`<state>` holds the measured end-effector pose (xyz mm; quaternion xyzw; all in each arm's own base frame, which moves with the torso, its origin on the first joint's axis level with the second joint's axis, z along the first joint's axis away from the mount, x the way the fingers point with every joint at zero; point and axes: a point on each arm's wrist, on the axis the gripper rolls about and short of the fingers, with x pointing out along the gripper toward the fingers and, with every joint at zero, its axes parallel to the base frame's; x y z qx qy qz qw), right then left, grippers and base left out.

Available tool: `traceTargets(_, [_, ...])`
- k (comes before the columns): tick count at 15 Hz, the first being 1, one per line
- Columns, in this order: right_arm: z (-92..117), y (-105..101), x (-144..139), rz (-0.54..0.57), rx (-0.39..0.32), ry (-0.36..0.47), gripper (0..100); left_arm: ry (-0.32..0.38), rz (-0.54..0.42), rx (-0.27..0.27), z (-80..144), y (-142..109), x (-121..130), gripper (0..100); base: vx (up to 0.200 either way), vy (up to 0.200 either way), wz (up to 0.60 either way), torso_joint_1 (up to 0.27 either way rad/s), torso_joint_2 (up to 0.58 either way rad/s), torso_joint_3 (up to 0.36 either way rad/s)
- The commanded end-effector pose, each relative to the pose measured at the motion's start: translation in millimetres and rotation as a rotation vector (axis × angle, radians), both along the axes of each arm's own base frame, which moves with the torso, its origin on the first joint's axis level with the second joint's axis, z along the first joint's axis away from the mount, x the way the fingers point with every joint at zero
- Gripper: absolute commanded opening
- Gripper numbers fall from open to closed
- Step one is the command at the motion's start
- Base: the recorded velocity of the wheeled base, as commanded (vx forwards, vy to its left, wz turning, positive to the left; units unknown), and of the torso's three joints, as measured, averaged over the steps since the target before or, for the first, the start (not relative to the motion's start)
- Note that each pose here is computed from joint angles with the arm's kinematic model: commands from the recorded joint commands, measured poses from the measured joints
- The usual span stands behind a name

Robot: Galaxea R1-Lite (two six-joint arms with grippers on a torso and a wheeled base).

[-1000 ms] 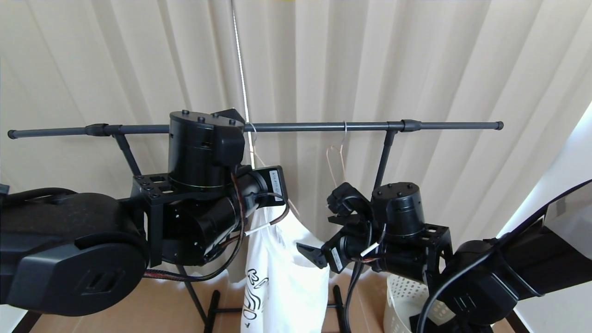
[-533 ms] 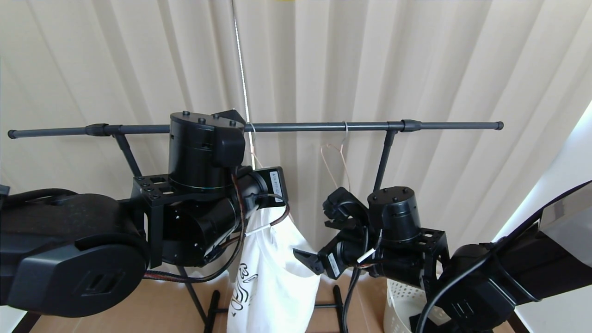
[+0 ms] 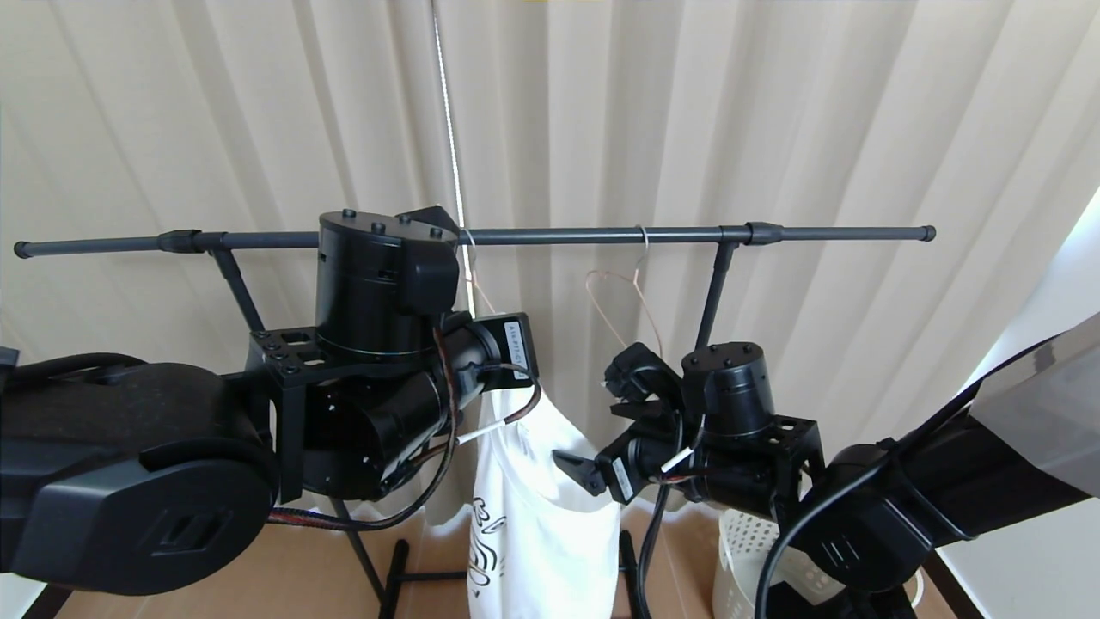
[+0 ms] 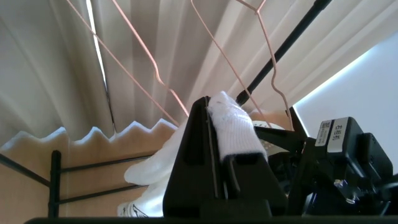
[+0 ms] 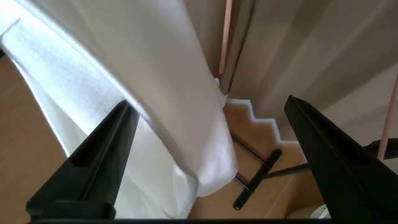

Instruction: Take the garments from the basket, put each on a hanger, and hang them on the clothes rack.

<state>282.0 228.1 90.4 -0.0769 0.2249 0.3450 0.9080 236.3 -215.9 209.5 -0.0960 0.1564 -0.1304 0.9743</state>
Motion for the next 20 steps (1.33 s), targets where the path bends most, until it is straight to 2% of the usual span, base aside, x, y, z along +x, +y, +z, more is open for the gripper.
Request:
traceTargets(1, [-4,-1,3,-0.006,-0.007,0.008,100,-0.002,0.0,-0.003,1,0,0,0,0.0,0.0,0.0,0.0,0.0,0.0])
traceTargets(3, [-11,1,6,-0.007,-0.016,0.021,100,-0.004,-0.001,-0.005,2,1,-2,0,0.0,0.0,0.0,0.0,0.0,0.0])
traceTargets(4, [-11,2,6,-0.006,-0.014,0.02,0,-0.004,-0.001,-0.005,2,1,-2,0,0.0,0.0,0.0,0.0,0.0,0.0])
traceTargets(8, [-3,2,9,-0.013,0.009,0.0,0,-0.002,-0.003,-0.005,2,1,-1,0,0.0,0.0,0.0,0.0,0.0,0.0])
traceTargets(12, [9,-10,16,-0.05,0.042,-0.049,0,0.007,-0.004,0.003,-2,1,0,0,0.0,0.0,0.0,0.0,0.0,0.0])
traceTargets(13, [20,-15,15,-0.059,0.06,-0.073,0,0.012,0.0,0.01,-3,2,1,0,0.0,0.0,0.0,0.0,0.0,0.0])
traceTargets(15, [35,-26,16,-0.086,0.081,-0.106,0,0.033,0.012,0.047,-13,5,10,0,0.0,0.0,0.0,0.0,0.0,0.0])
traceTargets(17, [49,-35,15,-0.105,0.1,-0.138,0,0.054,0.011,0.062,-21,8,18,0,0.0,0.0,0.0,0.0,0.0,0.0])
traceTargets(18, [49,-35,15,-0.105,0.1,-0.138,0,0.054,0.011,0.062,-21,8,18,0,0.0,0.0,0.0,0.0,0.0,0.0])
traceTargets(20, [65,-42,13,-0.12,0.125,-0.176,0,0.084,0.019,0.118,-35,13,25,0,0.0,0.0,0.0,0.0,0.0,0.0])
